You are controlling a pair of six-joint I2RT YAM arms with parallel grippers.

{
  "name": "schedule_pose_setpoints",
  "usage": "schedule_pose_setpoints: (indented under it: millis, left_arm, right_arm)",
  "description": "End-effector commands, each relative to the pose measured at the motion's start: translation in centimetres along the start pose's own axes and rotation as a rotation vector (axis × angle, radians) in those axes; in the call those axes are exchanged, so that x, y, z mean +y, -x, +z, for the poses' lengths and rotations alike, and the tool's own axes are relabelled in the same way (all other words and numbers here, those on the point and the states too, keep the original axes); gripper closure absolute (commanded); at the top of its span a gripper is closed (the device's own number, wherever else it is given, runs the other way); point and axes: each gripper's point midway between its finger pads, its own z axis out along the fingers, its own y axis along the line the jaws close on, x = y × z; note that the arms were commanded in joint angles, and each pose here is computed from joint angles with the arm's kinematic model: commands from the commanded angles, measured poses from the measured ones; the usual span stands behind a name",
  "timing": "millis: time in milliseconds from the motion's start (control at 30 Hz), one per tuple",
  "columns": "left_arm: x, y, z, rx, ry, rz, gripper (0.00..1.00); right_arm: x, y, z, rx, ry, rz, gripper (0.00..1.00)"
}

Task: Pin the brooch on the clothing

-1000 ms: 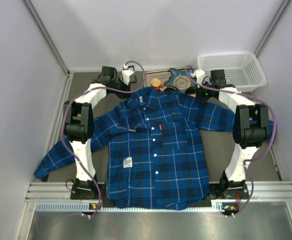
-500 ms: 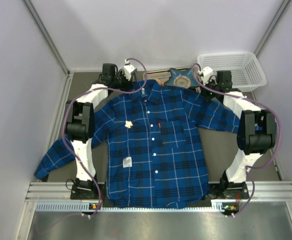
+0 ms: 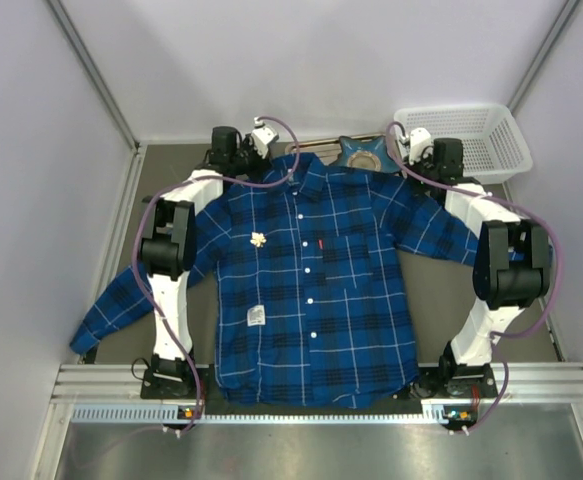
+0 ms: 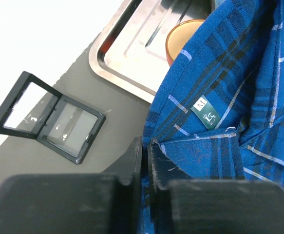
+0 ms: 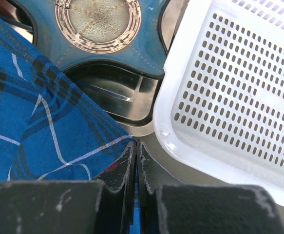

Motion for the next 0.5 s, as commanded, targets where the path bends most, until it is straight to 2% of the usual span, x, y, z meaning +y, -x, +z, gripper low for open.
schedule_pose_setpoints:
  millis: [0,33,67,100,133,200,233,333,467]
  left_arm:
    - [1.6,3.2,0.2,-0.096,0.038,0.064,0.81]
    - [1.5,2.9,0.0,-0.079,0.031,0.046,0.69]
    - [1.4,2.7,-0.1,-0.068,0.032,0.029,0.61]
    - [1.8,3.3,-0.9,-0.071,0.045,0.017,0.54]
    - [1.9,3.3,-1.5,-0.064,0.050,-0.019,0.44]
    - [2.8,3.4,-4.0,-0.023,0.085,-0.072,0.38]
    - [3.2,3.4,-5.1,-0.002,0.098,-0.089,0.35]
    - [3.3,1.5,-9.4,0.122,0.111,-0.164,0.34]
    - [0.8,-3.5,-13.9,0.314,0.047,-0.250,0.33]
  right_arm:
    - [-1.8,0.8,-0.4,-0.014,-0.077,0.001,1.00]
    - [-1.7,1.2,-0.3,-0.008,-0.064,-0.006,1.00]
    - [-1.7,1.2,-0.4,0.006,-0.059,-0.007,0.94]
    - [-1.8,1.2,-0.6,0.026,-0.055,-0.009,0.85]
    - [-1.7,1.3,-0.9,0.028,-0.053,-0.016,0.66]
    - [-1.6,1.5,-1.6,0.038,-0.040,-0.047,0.42]
    - [-1.4,2.1,-2.5,0.033,-0.026,-0.061,0.26]
    - [0.0,2.6,-4.3,0.041,0.062,-0.111,0.01]
    - [4.1,2.5,-6.6,0.073,0.228,-0.135,0.01]
